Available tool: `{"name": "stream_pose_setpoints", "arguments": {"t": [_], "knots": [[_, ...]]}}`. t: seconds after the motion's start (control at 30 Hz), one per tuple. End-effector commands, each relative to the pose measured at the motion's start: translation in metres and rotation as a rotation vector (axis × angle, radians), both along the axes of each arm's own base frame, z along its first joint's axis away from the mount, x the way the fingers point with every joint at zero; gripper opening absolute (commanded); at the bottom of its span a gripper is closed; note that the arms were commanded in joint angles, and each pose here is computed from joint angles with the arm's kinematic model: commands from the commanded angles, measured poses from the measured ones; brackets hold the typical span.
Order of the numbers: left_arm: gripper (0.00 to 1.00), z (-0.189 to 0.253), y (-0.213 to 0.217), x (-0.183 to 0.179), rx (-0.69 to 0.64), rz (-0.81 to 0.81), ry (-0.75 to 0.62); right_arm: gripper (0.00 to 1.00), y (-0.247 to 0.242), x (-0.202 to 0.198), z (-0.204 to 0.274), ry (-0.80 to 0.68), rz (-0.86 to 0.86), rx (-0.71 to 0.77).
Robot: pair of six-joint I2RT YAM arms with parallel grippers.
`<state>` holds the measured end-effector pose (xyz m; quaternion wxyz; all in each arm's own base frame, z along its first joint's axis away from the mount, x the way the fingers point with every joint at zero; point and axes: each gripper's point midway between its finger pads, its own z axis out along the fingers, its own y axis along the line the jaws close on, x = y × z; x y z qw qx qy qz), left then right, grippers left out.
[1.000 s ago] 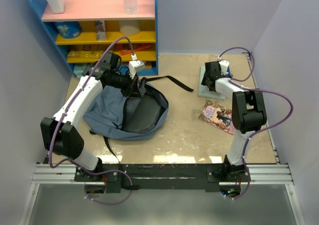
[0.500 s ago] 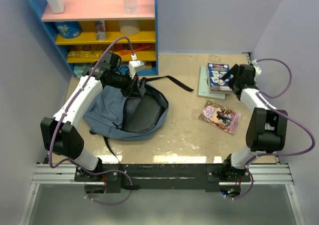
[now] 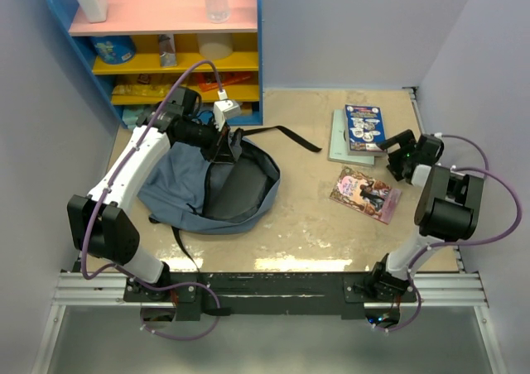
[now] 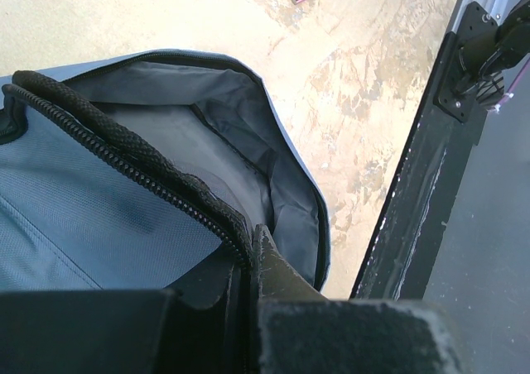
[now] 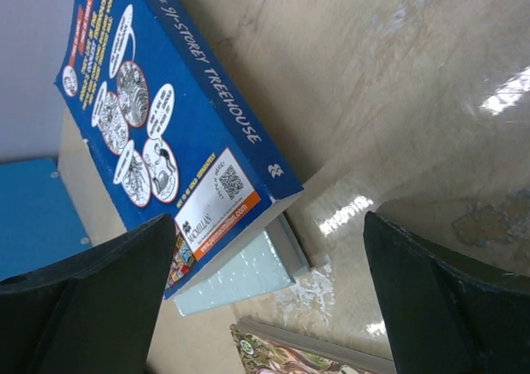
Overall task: Pack the student bag
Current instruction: Pick up the book from the center of the board.
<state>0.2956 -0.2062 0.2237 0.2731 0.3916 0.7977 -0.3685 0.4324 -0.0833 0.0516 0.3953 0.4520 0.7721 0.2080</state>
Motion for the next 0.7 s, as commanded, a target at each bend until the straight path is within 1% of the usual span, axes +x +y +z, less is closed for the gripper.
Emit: {"name": "stream_pose_setpoints", "arguments": {"t": [0.0, 0.17, 0.33, 0.67], "knots": [[0.00, 0.008, -0.002, -0.002, -0.033, -0.016, -0.008, 0.98, 0.012, 0.016, 0.019, -0.134, 0.036, 0.096], [0.00, 0.006, -0.003, -0.003, -0.039, -0.024, 0.005, 0.96, 0.016, 0.016, 0.010, -0.171, 0.001, 0.164], [0.00, 0.006, -0.003, -0.004, -0.036, -0.024, 0.006, 0.94, 0.010, 0.014, -0.001, -0.175, -0.082, 0.202], [0.00, 0.005, -0.003, -0.003, -0.032, -0.022, 0.007, 0.89, 0.016, 0.022, -0.019, -0.164, -0.111, 0.256]]}}
